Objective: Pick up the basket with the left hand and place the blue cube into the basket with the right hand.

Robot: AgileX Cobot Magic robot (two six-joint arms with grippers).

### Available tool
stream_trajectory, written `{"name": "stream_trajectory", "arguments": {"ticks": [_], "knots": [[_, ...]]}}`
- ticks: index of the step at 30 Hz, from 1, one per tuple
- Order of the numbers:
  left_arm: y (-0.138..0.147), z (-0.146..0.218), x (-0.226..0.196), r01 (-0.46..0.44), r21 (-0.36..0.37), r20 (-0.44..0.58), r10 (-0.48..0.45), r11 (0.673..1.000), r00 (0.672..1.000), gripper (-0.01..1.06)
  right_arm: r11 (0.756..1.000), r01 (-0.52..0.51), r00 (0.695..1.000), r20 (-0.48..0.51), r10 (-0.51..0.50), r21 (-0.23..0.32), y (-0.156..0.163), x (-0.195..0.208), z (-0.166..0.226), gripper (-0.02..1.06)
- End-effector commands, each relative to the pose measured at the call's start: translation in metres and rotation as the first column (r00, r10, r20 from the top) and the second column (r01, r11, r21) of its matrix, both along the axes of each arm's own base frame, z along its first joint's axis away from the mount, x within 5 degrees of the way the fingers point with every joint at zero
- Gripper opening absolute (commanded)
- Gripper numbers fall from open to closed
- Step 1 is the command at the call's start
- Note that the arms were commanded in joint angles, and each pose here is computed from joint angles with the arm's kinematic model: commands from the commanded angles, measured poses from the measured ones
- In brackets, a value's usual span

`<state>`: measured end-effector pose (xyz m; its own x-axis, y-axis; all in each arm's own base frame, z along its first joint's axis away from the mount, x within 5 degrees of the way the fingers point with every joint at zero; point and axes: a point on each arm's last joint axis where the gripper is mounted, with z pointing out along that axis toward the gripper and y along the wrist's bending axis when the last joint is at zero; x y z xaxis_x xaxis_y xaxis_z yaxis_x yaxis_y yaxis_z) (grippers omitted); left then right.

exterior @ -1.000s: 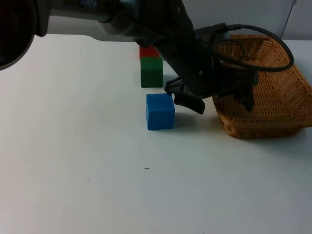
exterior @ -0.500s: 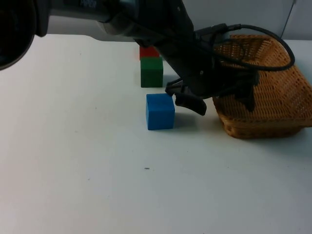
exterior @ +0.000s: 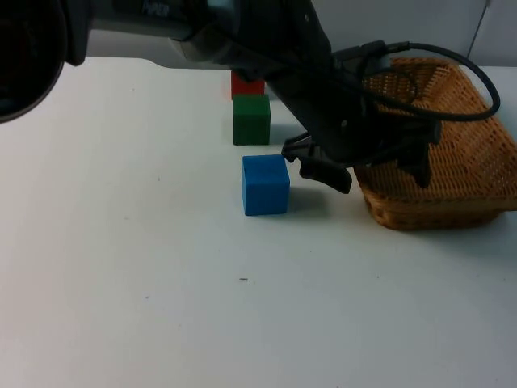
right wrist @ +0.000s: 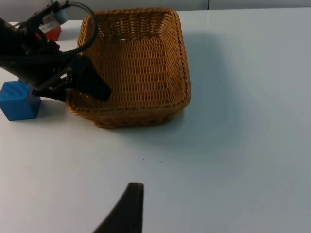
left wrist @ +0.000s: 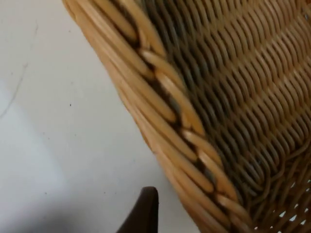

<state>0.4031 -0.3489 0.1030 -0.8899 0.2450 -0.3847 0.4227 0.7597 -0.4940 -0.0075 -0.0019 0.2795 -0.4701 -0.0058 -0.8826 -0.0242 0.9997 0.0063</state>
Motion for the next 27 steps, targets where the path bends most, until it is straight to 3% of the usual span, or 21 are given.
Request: {"name": "stream_trajectory", "arguments": {"ticks": [1, 6, 9, 10, 13, 14, 27], "knots": [[-0.003, 0.004, -0.001, -0.003, -0.009, 0.006, 0.003, 1.000, 1.000, 0.87, 1.000, 0.010, 1.000, 0.007, -0.010, -0.005, -0.001, 0.001, -0.001, 1.04], [-0.005, 0.011, 0.001, 0.009, -0.015, 0.016, -0.009, 1.000, 1.000, 0.86, 1.000, 0.010, 1.000, 0.007, -0.010, -0.005, -0.001, 0.001, -0.001, 1.04], [-0.007, 0.020, 0.004, 0.000, -0.021, 0.025, 0.000, 1.000, 1.000, 0.77, 1.000, 0.010, 1.000, 0.007, -0.010, -0.005, -0.001, 0.001, -0.001, 1.04], [-0.007, 0.023, 0.006, -0.003, -0.015, 0.038, 0.003, 1.000, 0.999, 0.66, 1.000, 0.010, 1.000, 0.007, -0.010, -0.005, -0.001, 0.001, -0.001, 1.04], [-0.007, 0.027, 0.009, 0.006, -0.004, 0.072, -0.005, 1.000, 0.997, 0.10, 1.000, 0.010, 1.000, 0.007, -0.010, -0.005, -0.001, 0.001, -0.001, 1.04], [-0.007, 0.028, 0.009, 0.007, -0.006, 0.077, -0.007, 1.000, 0.997, 0.00, 1.000, 0.010, 1.000, 0.007, -0.010, -0.005, -0.001, 0.001, -0.001, 1.04], [-0.006, 0.052, 0.010, -0.079, -0.053, 0.017, 0.080, 0.995, 0.997, 0.00, 1.000, 0.010, 1.000, 0.007, -0.010, -0.005, -0.001, 0.001, -0.001, 1.04]]}}
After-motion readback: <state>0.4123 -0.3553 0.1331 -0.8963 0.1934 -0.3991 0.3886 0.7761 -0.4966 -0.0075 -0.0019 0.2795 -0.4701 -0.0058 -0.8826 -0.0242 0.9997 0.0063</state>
